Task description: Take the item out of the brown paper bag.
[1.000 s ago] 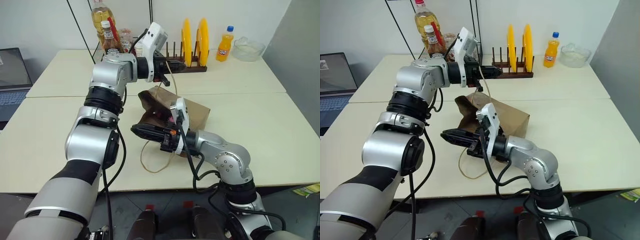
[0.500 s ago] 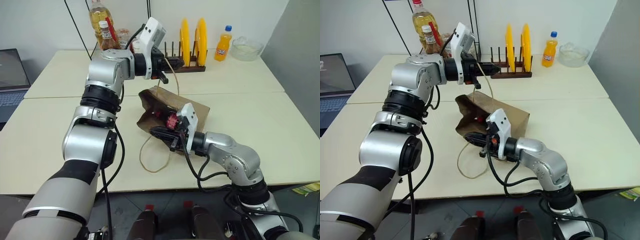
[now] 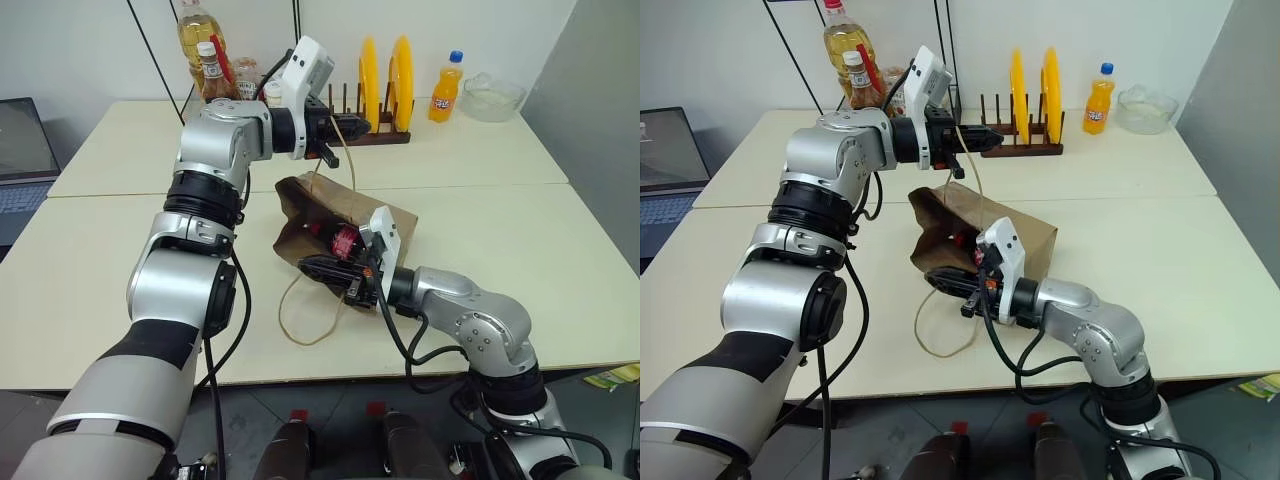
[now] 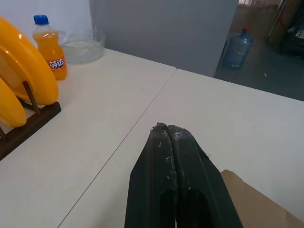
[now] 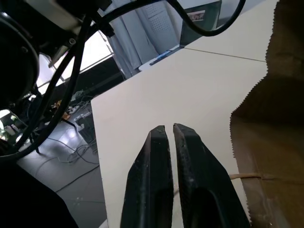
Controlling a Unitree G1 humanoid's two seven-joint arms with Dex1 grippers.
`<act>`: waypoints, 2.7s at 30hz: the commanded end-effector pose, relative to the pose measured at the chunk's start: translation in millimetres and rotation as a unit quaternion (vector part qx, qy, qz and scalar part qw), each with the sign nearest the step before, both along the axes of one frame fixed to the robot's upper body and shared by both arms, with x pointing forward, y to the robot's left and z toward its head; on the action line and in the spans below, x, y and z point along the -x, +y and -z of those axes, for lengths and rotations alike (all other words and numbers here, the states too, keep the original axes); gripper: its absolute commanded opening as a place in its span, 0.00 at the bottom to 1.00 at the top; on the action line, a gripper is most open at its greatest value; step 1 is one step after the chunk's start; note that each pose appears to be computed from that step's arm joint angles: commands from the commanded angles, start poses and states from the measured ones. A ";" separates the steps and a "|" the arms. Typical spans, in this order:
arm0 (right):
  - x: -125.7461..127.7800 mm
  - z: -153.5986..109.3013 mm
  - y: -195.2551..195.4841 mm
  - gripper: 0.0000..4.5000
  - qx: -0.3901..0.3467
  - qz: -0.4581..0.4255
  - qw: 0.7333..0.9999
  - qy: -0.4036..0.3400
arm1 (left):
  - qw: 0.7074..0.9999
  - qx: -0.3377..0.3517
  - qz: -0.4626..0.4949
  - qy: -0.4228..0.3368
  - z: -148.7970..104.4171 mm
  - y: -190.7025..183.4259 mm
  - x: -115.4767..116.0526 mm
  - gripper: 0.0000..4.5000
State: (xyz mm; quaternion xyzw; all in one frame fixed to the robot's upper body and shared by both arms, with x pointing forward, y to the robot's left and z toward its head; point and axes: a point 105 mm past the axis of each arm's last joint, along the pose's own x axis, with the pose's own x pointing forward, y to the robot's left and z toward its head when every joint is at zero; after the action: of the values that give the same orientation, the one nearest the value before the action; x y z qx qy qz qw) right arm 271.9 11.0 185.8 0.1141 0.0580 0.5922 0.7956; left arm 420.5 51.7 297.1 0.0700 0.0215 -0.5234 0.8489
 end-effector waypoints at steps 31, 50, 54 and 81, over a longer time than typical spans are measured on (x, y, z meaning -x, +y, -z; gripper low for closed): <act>30.6 -45.2 -14.5 0.03 -0.078 -0.048 0.995 0.034 | 1.000 0.011 0.014 -0.023 -11.9 -4.5 2.4 0.00; -60.0 24.2 -18.6 0.01 0.137 0.251 0.945 -0.159 | 1.000 0.008 -0.003 -0.028 -14.5 4.4 3.2 0.00; -69.4 27.1 -47.9 0.01 0.204 0.307 0.911 -0.183 | 1.000 0.009 -0.002 -0.030 -15.5 3.6 3.6 0.00; -73.1 80.5 -75.7 0.99 0.444 0.195 0.833 -0.267 | 0.999 0.018 -0.002 -0.039 -9.6 1.0 5.4 0.00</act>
State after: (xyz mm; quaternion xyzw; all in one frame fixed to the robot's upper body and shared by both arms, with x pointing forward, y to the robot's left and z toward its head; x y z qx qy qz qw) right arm 345.3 -57.2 119.4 -0.3816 0.0598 0.3464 0.8549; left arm 421.0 54.9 285.9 0.0684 0.0177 -0.5135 0.8552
